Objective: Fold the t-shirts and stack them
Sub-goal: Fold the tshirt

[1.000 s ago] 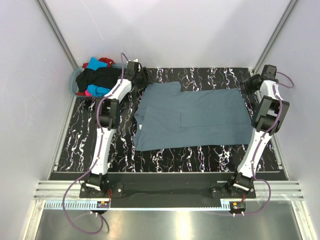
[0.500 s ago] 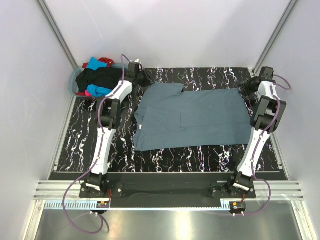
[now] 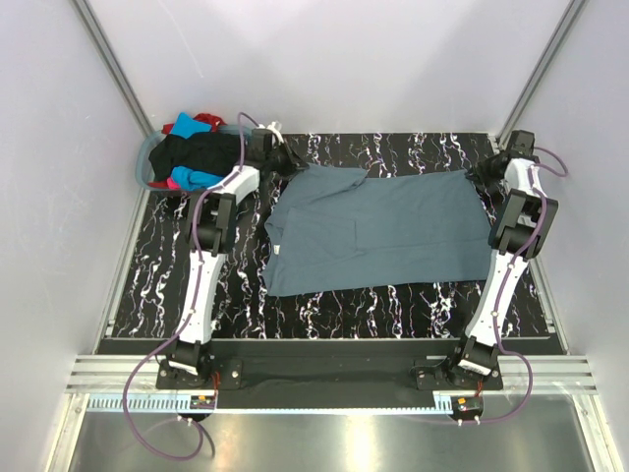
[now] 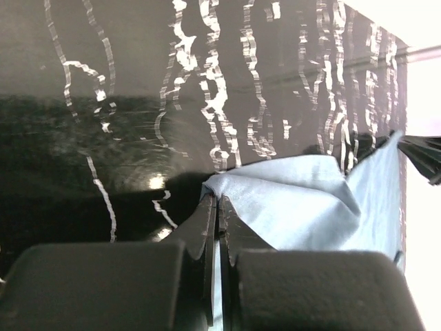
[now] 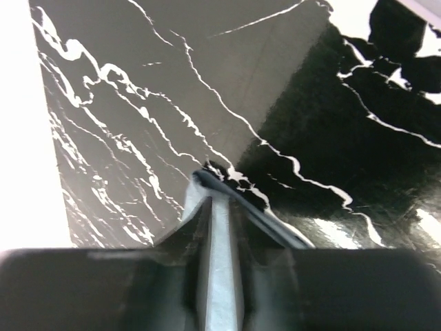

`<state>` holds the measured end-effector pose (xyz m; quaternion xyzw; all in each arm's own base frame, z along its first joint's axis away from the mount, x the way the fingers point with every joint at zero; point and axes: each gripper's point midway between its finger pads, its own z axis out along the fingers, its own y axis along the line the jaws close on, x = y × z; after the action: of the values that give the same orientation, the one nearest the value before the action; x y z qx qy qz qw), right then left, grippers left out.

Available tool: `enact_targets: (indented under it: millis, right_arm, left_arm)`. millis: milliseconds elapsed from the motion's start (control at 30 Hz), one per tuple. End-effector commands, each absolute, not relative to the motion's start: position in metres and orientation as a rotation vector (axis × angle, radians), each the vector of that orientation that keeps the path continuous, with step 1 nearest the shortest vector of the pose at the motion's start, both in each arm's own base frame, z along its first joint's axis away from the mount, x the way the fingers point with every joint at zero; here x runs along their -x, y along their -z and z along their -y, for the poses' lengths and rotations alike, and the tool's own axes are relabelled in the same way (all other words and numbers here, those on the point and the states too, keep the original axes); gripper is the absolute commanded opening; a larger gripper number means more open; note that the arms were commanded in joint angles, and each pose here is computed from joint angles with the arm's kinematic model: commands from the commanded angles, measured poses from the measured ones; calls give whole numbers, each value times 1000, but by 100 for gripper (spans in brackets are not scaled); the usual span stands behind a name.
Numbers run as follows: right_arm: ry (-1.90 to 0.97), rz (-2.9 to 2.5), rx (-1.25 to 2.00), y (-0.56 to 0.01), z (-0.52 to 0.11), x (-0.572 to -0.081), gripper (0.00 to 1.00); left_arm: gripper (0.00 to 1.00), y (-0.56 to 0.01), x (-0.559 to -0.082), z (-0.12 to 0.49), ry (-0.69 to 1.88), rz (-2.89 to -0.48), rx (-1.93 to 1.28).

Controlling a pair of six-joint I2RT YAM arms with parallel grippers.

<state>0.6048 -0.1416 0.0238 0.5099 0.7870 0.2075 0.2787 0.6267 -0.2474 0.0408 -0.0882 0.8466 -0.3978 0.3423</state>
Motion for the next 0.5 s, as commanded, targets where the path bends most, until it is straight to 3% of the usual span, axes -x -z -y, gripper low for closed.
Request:
enact_targets:
  millis: [0,100,200,467]
  right_arm:
    - [-464,-2186,-1436,8,144,-589,13]
    - [-456,-2199,-1422,9,144,-588,3]
    - [-465,-2194,-1398,4,144,-591,1]
    - [-482,-2147,-1158,-42,149,-613,24]
  left_arm:
    - [0,-151,-629,255,1093,-1989,48]
    - [0,-173,-624,255,1105,-1950,21]
    - [0,-187,-622,255,1118,-1935,19]
    - [0,-188,-617,257,1134,-1953,8]
